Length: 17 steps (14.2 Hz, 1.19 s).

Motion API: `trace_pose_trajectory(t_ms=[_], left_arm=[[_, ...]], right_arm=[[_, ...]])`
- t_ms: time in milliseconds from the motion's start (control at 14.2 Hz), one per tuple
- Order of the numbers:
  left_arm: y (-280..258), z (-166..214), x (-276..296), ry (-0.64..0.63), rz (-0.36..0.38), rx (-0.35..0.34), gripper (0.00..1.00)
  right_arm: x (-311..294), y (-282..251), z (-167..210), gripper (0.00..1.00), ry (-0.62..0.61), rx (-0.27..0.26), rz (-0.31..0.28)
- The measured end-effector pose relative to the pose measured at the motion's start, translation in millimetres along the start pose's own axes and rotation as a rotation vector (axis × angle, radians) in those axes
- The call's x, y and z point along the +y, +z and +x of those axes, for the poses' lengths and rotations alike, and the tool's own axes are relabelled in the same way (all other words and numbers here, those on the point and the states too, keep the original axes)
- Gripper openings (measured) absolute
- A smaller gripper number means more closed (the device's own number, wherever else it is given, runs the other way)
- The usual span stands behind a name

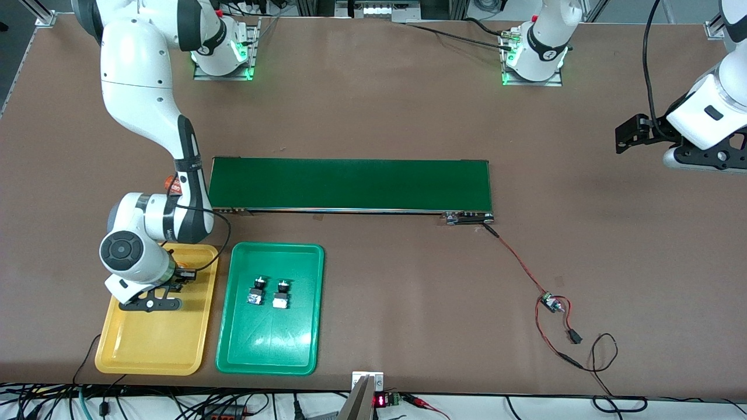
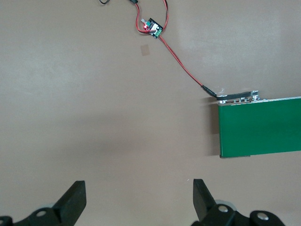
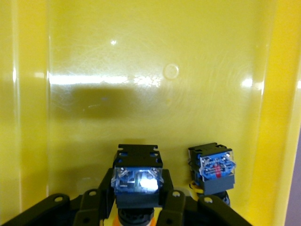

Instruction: Sort buttons by color to trays

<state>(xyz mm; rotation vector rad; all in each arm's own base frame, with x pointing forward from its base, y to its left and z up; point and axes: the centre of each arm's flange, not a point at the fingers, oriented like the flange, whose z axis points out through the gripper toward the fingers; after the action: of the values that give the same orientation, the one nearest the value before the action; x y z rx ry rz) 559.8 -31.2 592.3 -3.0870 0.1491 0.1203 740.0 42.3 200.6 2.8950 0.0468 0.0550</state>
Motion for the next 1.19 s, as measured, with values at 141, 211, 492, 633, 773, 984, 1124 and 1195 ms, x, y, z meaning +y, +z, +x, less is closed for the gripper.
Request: trace_pose_trajectory(t_ms=[141, 211, 492, 633, 773, 984, 1124, 1195], left_arm=[[1, 0, 2, 0.000, -0.018, -0.003, 1.00], [2, 1, 3, 0.000, -0.026, -0.003, 1.00], [3, 1, 2, -0.001, -0.030, -0.004, 1.00], [3, 0, 2, -0.001, -0.030, -0.005, 1.00], [3, 0, 2, -0.002, -0.030, -0.005, 1.00], [4, 0, -1, -0.008, -0.030, -0.006, 1.00], [4, 0, -3, -0.011, -0.031, -0.007, 1.00], [4, 0, -3, -0.011, -0.031, -0.006, 1.00]], right_arm=[[-2, 0, 1, 0.47, -0.003, 0.010, 0.000], [-3, -2, 3, 0.55, -0.004, 0.016, 0.001], [-16, -47, 13, 0.95, -0.019, 0.054, 0.021], [-12, -93, 12, 1.00, -0.013, 0.038, 0.047], [-1, -145, 4, 1.00, -0.003, 0.012, 0.081], [20, -201, -10, 1.00, 0.012, -0.019, 0.117], [37, -224, -16, 1.00, 0.022, -0.023, 0.131], [48, -232, -18, 1.00, 0.020, -0.018, 0.135]])
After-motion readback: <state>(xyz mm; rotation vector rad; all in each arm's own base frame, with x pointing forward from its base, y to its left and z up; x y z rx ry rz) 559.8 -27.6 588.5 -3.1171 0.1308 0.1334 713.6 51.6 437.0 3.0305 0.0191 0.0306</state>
